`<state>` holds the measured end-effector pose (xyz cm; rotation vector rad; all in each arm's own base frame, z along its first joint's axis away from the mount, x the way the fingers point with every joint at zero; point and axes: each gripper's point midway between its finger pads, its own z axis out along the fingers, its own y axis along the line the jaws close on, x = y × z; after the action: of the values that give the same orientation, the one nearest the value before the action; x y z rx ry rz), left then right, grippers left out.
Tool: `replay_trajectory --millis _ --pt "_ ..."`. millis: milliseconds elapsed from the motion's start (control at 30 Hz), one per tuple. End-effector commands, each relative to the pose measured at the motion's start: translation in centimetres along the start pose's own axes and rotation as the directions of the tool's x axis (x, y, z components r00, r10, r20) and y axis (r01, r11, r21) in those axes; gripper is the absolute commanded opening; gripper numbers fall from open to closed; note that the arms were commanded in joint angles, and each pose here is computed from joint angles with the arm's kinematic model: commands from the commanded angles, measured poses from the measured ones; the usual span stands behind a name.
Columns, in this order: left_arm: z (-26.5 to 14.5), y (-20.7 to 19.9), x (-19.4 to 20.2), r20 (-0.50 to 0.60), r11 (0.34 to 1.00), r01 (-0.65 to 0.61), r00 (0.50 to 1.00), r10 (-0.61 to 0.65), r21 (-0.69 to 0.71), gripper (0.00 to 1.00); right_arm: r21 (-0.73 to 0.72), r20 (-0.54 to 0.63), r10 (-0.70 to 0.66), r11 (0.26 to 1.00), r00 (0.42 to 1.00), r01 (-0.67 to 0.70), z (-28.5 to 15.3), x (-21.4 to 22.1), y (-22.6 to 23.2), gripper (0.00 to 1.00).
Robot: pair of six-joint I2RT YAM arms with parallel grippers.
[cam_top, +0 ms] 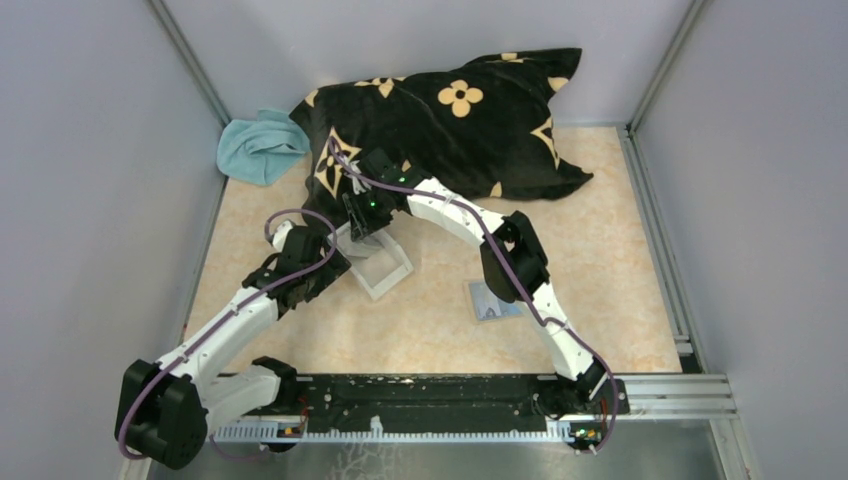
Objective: Put the credit cards into the card holder
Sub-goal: Pick up the credit card from the storage box.
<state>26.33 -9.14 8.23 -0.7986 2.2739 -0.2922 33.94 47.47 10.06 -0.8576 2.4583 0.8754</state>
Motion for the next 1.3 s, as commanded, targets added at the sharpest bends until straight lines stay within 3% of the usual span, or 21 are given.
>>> replay_trajectory --millis 0,400,633,867,933,1267 --pt "0.4 0.2 0.1 -0.002 1.000 0.013 1.000 -0.013 -0.005 0.88 -0.058 0.095 -0.046 0.997 0.994 0.052 -2.7 -3.2 3.5 0.32" --pt "0.4 0.1 -0.1 0.001 1.000 0.021 1.000 -0.021 -0.002 0.88 0.092 0.126 -0.113 0.991 0.986 0.101 -4.3 -3.9 1.9 0.24" --pt "0.4 -0.3 -0.5 0.010 1.000 0.023 1.000 -0.023 0.001 0.88 0.166 0.151 -0.139 0.980 0.979 0.114 -5.4 -4.6 1.1 0.11" --pt "0.4 -0.4 -0.6 0.009 1.000 0.023 1.000 -0.023 0.004 0.88 0.192 0.151 -0.151 0.974 0.977 0.121 -5.8 -4.6 0.8 0.09" --pt "0.3 -0.5 -0.7 0.012 1.000 0.025 1.000 -0.025 0.005 0.88 0.206 0.151 -0.154 0.971 0.976 0.121 -5.9 -4.6 0.5 0.00" --pt "-0.5 -2.8 -2.9 0.064 0.998 -0.010 0.998 0.005 0.065 0.91 0.320 0.225 -0.224 0.936 0.948 0.145 -10.2 -5.9 0.0 0.00"
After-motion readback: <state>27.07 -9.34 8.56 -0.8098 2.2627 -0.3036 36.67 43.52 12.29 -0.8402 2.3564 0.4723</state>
